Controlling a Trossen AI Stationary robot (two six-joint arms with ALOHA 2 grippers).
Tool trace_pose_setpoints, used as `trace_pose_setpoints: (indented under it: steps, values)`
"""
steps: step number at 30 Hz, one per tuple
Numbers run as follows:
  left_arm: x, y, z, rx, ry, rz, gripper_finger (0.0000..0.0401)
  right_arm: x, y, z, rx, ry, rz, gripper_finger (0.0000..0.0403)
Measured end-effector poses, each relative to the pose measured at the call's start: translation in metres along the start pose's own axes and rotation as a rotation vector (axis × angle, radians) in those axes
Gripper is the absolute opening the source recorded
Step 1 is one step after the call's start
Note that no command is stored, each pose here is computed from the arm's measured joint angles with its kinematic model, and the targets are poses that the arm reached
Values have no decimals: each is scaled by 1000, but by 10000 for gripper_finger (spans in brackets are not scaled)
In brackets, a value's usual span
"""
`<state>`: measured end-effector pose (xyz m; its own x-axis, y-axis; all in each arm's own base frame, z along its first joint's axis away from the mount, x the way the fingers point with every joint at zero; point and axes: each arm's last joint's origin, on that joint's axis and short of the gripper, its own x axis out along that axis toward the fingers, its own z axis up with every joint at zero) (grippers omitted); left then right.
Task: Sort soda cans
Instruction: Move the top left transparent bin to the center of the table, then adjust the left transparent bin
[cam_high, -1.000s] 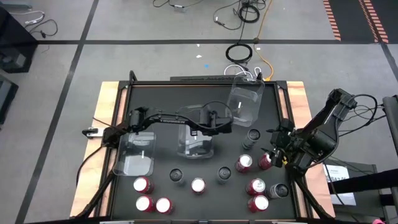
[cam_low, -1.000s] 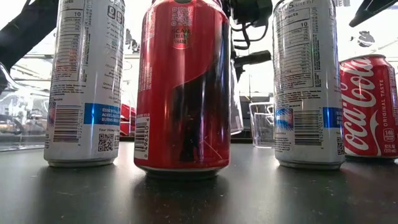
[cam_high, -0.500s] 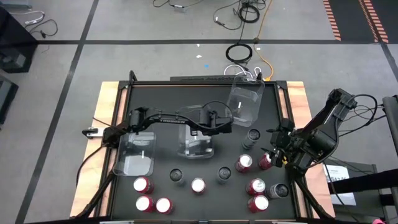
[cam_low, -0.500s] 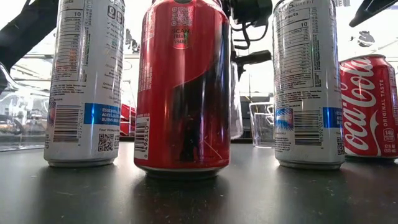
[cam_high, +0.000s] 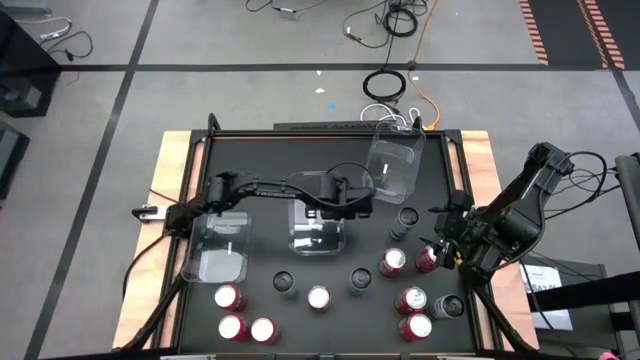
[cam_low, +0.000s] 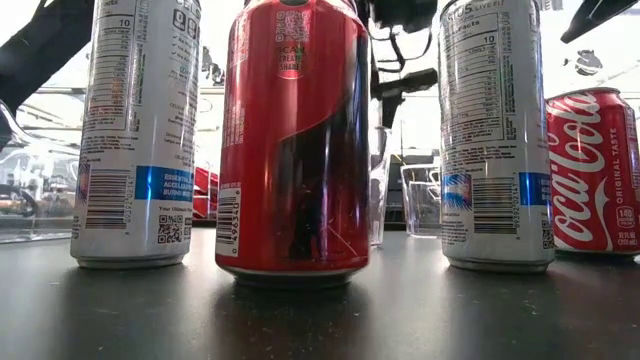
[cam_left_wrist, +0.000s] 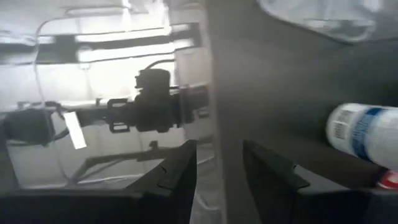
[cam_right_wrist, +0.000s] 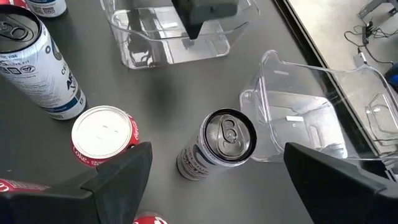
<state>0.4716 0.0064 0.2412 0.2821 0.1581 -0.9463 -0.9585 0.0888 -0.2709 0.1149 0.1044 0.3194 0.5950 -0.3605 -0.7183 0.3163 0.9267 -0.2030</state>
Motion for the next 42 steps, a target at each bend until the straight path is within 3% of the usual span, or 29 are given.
trace_pose_setpoints:
  steps: [12, 20, 24, 29, 34, 39, 42]
  values:
    - [-75, 10, 14, 239, -108, -115, 141, 1, -1, 1, 15, 1, -7, 357]
    - [-119, 20, 6, 433, -133, -182, 141, 3, -2, 2, 154, 5, -21, 357]
    - [-134, 34, -9, 510, -172, -104, 141, 3, -2, 2, 254, 4, -21, 357]
    - [-145, 61, -31, 584, -214, 140, 141, 5, -4, 4, 362, 6, -37, 357]
    - [-139, 75, -46, 613, -245, 181, 141, 8, -7, 7, 454, 5, -57, 357]
    - [-125, 103, -59, 658, -275, 285, 141, 8, -6, 7, 499, 3, -57, 357]
    - [-125, 130, -63, 613, -259, 316, 141, 8, -6, 7, 520, 3, -56, 357]
